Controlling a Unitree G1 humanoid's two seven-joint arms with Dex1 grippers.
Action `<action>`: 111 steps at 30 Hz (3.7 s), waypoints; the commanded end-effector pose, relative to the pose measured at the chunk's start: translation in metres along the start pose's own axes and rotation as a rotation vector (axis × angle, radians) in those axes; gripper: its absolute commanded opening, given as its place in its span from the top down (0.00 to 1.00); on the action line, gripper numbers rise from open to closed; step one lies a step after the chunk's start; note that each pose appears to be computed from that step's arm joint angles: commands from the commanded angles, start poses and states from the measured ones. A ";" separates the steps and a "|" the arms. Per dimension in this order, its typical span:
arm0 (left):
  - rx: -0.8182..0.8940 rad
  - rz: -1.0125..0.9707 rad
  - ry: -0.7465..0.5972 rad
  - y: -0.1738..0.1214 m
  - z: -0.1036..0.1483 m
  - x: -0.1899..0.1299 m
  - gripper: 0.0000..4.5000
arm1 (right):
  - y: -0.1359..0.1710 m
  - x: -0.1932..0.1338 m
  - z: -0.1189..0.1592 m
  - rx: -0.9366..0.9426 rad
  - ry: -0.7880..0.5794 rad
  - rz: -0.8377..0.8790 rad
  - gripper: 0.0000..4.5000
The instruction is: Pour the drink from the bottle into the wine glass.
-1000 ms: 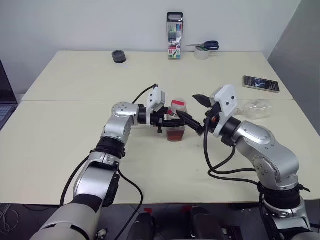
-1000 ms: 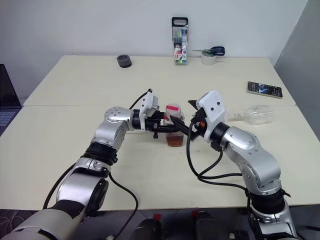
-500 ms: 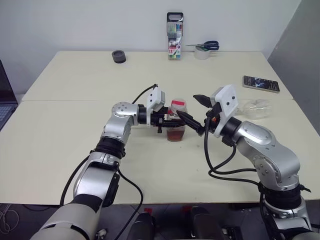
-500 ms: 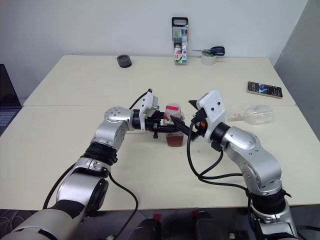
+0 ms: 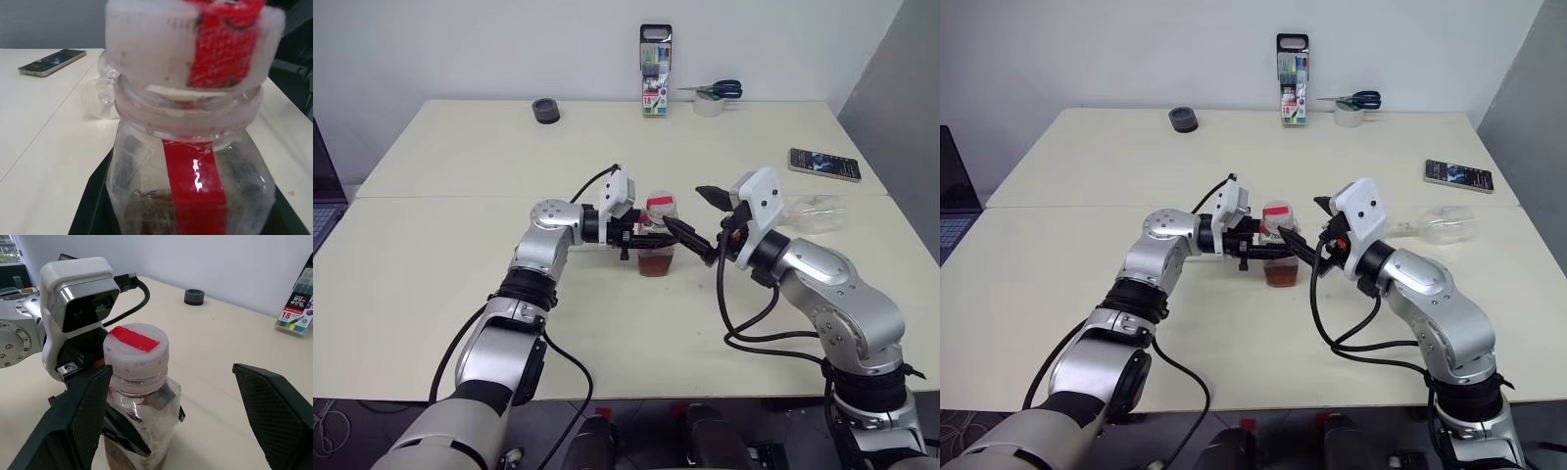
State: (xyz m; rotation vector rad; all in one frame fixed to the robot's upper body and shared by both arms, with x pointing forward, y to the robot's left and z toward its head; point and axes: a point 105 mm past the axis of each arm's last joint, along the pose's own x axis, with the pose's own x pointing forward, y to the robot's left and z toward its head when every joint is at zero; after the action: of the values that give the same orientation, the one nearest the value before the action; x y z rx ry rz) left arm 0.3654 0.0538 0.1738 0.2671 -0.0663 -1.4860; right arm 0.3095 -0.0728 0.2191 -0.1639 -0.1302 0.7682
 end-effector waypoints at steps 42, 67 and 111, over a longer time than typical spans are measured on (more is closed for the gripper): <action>0.065 -0.016 -0.038 -0.001 0.013 0.002 0.62 | 0.011 0.016 0.022 -0.007 -0.049 0.167 0.07; 0.075 0.001 -0.039 0.000 0.014 0.002 0.62 | 0.017 0.025 0.023 -0.046 -0.064 0.184 0.60; 0.036 0.370 -0.071 0.033 0.023 -0.059 0.63 | -0.092 -0.144 -0.139 0.201 0.393 -0.690 0.00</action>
State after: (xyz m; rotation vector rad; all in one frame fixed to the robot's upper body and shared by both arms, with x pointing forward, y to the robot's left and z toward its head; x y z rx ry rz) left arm 0.3876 0.1045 0.1897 0.2098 -0.1157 -1.1635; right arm 0.2946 -0.2466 0.0822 -0.0585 0.2845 0.0536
